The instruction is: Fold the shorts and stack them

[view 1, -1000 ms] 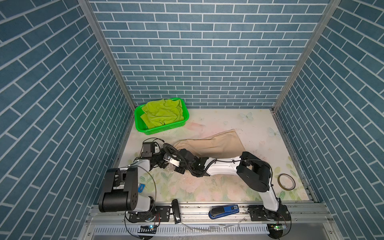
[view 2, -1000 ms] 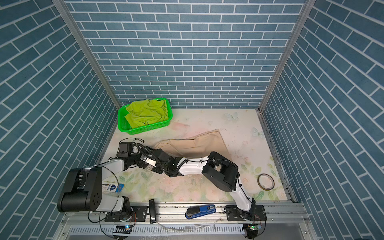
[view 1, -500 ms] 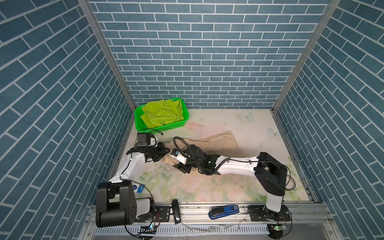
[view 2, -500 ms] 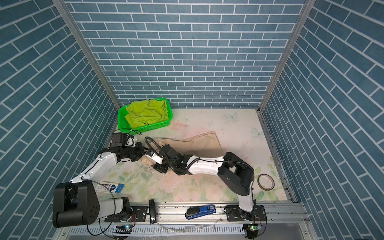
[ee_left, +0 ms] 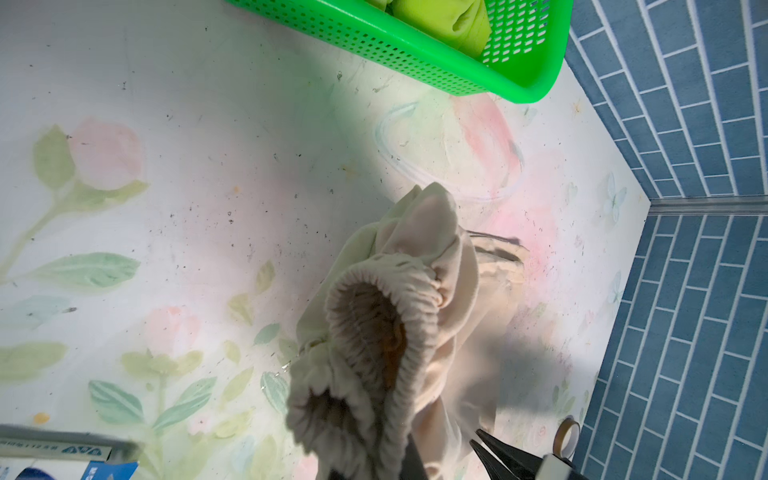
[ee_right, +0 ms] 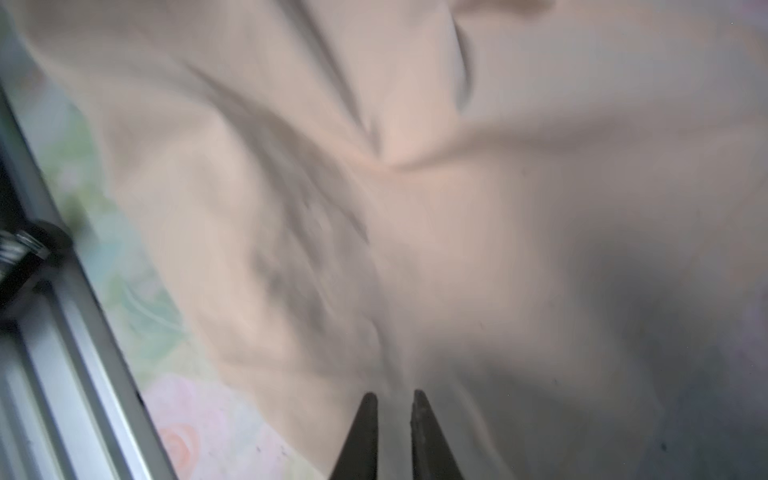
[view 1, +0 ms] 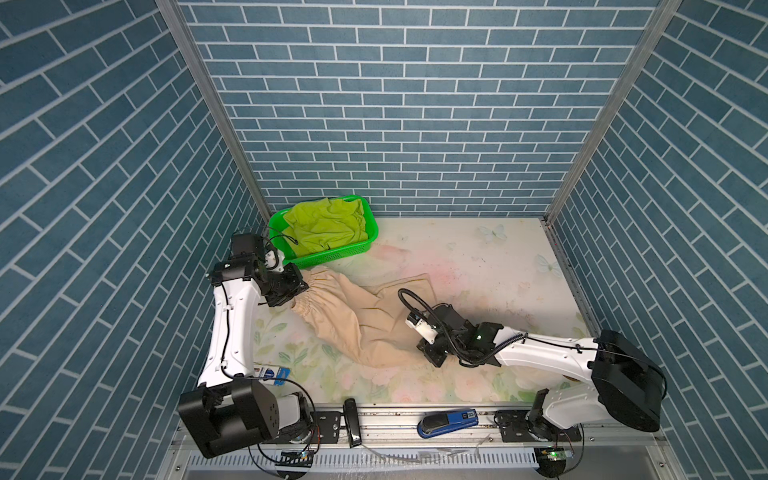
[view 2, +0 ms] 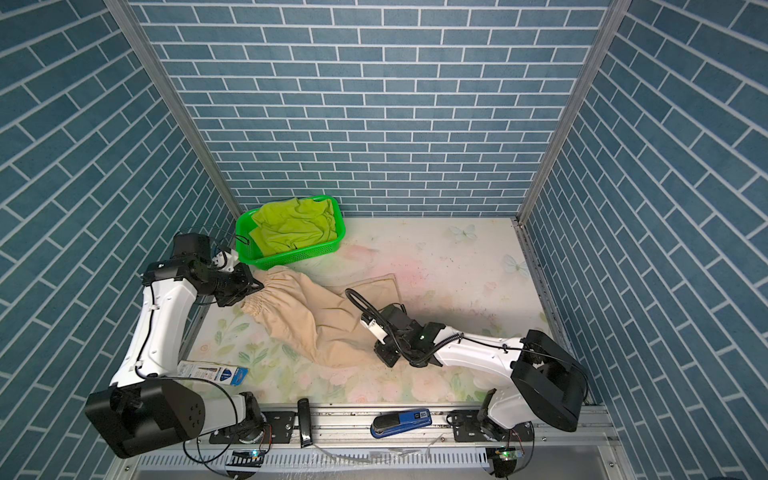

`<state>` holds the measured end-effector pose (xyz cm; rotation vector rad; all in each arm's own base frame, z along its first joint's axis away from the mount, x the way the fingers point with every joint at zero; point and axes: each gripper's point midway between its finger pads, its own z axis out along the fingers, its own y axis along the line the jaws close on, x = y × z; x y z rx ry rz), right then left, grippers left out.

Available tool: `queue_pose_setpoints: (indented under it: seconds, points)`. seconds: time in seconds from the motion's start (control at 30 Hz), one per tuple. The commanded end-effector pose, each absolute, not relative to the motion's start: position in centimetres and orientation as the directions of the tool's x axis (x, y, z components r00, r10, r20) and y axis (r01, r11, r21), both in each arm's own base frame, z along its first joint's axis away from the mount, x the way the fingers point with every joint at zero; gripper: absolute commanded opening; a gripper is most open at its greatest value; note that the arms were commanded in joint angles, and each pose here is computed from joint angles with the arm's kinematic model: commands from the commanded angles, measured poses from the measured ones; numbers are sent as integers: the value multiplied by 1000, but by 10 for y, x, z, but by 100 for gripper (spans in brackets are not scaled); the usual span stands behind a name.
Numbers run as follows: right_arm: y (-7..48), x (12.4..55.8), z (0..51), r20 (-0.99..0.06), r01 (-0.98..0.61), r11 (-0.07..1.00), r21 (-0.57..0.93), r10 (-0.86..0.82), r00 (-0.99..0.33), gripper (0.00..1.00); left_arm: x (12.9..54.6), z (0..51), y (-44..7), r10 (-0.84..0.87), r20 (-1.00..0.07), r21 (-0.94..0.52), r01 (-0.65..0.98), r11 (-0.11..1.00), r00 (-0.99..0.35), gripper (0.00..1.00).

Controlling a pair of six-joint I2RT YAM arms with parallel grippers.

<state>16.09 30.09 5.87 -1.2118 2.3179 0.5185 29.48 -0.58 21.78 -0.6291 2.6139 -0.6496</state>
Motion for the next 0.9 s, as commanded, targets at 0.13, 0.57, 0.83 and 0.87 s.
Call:
queue_pose_setpoints:
  seconds: [0.13,0.57,0.83,0.87]
  points:
    - [267,153,32,-501,-753,646,122,-615,-609,6,285,211,-41,-411,-176,-447,-299,843,-895,0]
    - [256,142,-5,-437,-724,674,147,-612,-659,0,302,192,-107,-354,-164,-416,-261,871,-921,0]
    - [249,140,-2,-453,-720,680,141,-602,-657,0,315,200,-140,-359,-211,-406,-252,878,-909,0]
    - [249,141,0,-457,-718,682,141,-598,-658,0,316,199,-145,-357,-216,-402,-250,881,-909,0]
